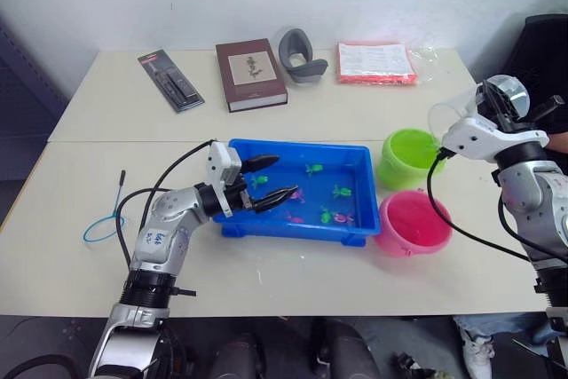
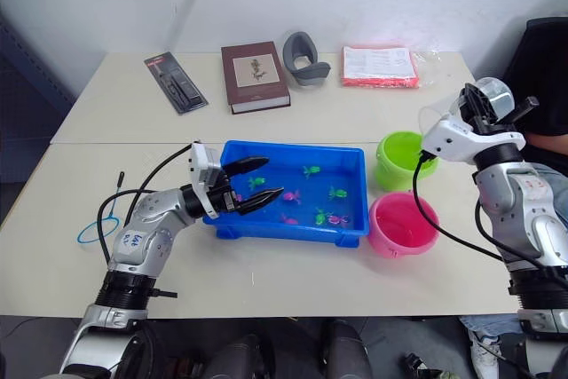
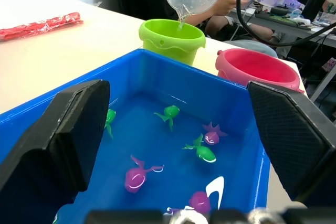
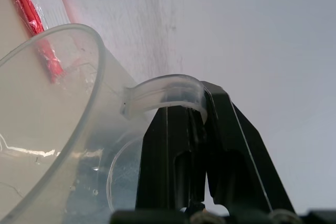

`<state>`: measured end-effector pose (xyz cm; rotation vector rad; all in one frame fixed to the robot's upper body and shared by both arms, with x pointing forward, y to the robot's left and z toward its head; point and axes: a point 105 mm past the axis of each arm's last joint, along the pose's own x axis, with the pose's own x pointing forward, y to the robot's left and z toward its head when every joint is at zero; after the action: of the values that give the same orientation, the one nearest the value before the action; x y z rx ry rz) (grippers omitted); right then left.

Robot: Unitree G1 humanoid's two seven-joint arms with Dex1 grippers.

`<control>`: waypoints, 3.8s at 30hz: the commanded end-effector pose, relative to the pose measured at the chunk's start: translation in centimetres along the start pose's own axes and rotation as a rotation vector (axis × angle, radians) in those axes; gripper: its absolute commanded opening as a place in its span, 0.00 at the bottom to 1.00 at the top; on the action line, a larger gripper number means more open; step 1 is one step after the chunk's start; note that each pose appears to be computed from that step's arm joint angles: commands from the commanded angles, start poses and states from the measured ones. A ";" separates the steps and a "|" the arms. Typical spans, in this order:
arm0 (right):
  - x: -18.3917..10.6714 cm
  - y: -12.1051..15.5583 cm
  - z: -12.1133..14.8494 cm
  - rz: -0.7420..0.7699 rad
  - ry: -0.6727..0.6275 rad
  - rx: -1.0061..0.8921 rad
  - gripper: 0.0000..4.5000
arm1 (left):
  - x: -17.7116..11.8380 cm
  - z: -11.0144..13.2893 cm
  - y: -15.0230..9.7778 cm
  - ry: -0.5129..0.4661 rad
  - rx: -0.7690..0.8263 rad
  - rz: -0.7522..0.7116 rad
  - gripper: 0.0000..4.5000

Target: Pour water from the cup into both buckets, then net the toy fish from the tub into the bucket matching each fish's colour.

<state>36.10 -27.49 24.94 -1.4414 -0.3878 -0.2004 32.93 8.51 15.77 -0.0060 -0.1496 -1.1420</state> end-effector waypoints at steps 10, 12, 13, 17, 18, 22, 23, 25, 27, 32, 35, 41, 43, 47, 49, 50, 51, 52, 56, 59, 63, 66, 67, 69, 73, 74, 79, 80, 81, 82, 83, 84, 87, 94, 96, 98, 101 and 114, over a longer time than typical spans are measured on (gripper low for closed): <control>-1.9 -4.1 -3.9 -0.233 0.203 0.653 0.01 | -0.6 1.6 0.1 -0.034 0.055 -0.001 1.00; -3.2 -4.8 -5.7 -0.289 0.281 0.827 0.01 | -1.1 1.8 0.6 -0.032 0.054 0.005 1.00; -4.3 -5.0 -6.9 -0.334 0.344 0.957 0.01 | -1.5 2.0 0.6 -0.030 0.052 -0.009 1.00; -8.2 -3.7 -9.9 -0.503 0.564 1.363 0.01 | -2.7 2.2 -0.6 0.000 0.035 -0.133 1.00; -8.9 -2.9 -10.3 -0.525 0.613 1.425 0.01 | -2.9 2.0 -1.0 0.030 0.028 -0.170 1.00; -9.9 0.5 -10.0 -0.512 0.703 1.548 0.01 | -4.0 1.6 -2.1 0.097 -0.007 -0.268 1.00; -10.1 1.3 -10.0 -0.518 0.726 1.586 0.01 | -4.1 1.6 -2.2 0.103 -0.009 -0.278 1.00; -10.6 3.1 -10.1 -0.523 0.773 1.642 0.01 | -4.3 1.6 -2.2 0.112 -0.004 -0.283 1.00; -10.7 4.6 -9.7 -0.505 0.780 1.695 0.01 | -4.4 1.7 -2.1 0.111 0.003 -0.275 1.00; -10.6 7.4 -8.7 -0.433 0.776 1.733 0.01 | -4.5 1.8 -2.0 0.110 0.006 -0.257 1.00; -11.4 8.2 -9.3 -0.440 0.808 1.713 0.01 | -4.7 1.8 -2.0 0.118 0.007 -0.249 1.00; -12.8 7.9 -9.2 -0.416 0.816 1.670 0.42 | -5.2 1.6 -1.8 0.124 0.014 -0.225 1.00; -14.1 7.5 -8.9 -0.406 0.817 1.667 0.54 | -5.9 1.6 -1.3 0.130 0.015 -0.184 1.00; -16.9 6.8 -7.9 -0.343 0.854 1.678 0.98 | -8.0 1.0 -0.6 0.168 0.007 -0.103 1.00; -18.4 6.4 -7.1 -0.287 0.868 1.685 0.98 | -9.5 0.5 -0.2 0.195 0.008 -0.055 1.00; -18.9 6.0 -6.5 -0.242 0.861 1.690 0.98 | -10.4 0.3 0.4 0.212 0.034 0.000 1.00; -19.2 5.6 -6.0 -0.205 0.849 1.688 0.98 | -11.1 0.2 1.2 0.225 0.073 0.058 1.00; -19.1 4.8 -5.3 -0.149 0.803 1.680 0.98 | -12.1 0.1 2.0 0.244 0.110 0.135 1.00; -17.0 1.1 -1.6 0.064 0.500 1.631 0.98 | -15.6 0.3 3.2 0.237 0.165 0.325 1.00; -15.4 -2.2 4.0 0.345 0.001 1.334 0.98 | -21.8 -0.8 3.9 0.298 0.205 0.603 1.00; -15.9 -1.5 8.1 0.537 -0.297 1.225 0.98 | -28.8 -2.0 2.8 0.369 0.194 0.887 1.00; -16.5 -0.7 11.1 0.676 -0.487 1.219 0.98 | -34.1 -3.4 1.6 0.420 0.056 1.151 1.00; -16.4 -0.8 11.7 0.682 -0.527 1.234 0.98 | -35.6 -3.8 1.0 0.448 0.038 1.217 1.00; -16.3 -0.8 12.4 0.687 -0.584 1.235 0.98 | -37.7 -3.7 0.2 0.459 0.025 1.316 1.00; -17.1 1.0 14.4 0.813 -0.681 1.219 0.98 | -39.1 -3.6 -0.4 0.477 -0.013 1.405 1.00; -17.2 1.3 14.9 0.834 -0.701 1.218 0.98 | -38.9 -3.5 -0.4 0.481 -0.014 1.404 1.00; -16.5 1.8 16.6 0.807 -0.746 1.270 0.98 | -34.3 -1.4 3.4 0.436 -0.022 1.349 1.00; -16.4 1.9 16.7 0.812 -0.747 1.270 0.98 | -33.5 -1.2 4.4 0.459 -0.042 1.346 1.00; -16.3 2.0 16.8 0.814 -0.747 1.270 0.98 | -32.6 -1.0 5.4 0.486 -0.045 1.341 1.00; -16.3 2.1 16.9 0.817 -0.748 1.271 0.98 | -32.2 -0.9 6.2 0.532 -0.044 1.350 1.00; -16.2 2.1 17.0 0.817 -0.748 1.270 0.98 | -31.4 -0.7 7.1 0.551 -0.044 1.339 1.00; -16.1 2.2 17.2 0.818 -0.748 1.267 0.98 | -30.7 -0.6 7.9 0.564 -0.052 1.329 1.00; -15.8 2.2 17.4 0.810 -0.749 1.257 0.98 | -29.5 -1.1 9.5 0.606 -0.107 1.303 1.00; -14.6 2.0 18.3 0.765 -0.755 1.233 0.98 | -27.3 -5.1 12.5 0.708 -0.251 1.253 1.00; -14.5 1.9 18.2 0.758 -0.750 1.216 0.98 | -27.7 -6.0 12.6 0.752 -0.294 1.280 1.00; -14.4 1.8 18.1 0.747 -0.743 1.204 0.98 | -28.1 -6.4 12.6 0.768 -0.318 1.293 1.00; -14.3 1.7 17.7 0.721 -0.729 1.187 1.00 | -28.4 -7.5 12.0 0.794 -0.382 1.276 0.83; -14.7 2.5 16.8 0.782 -0.693 1.161 1.00 | -23.8 3.8 13.5 0.254 0.046 0.909 0.01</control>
<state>21.57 -11.96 17.38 -0.3662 -0.3269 1.0300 34.95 36.66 11.89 0.0018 0.2524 -0.1169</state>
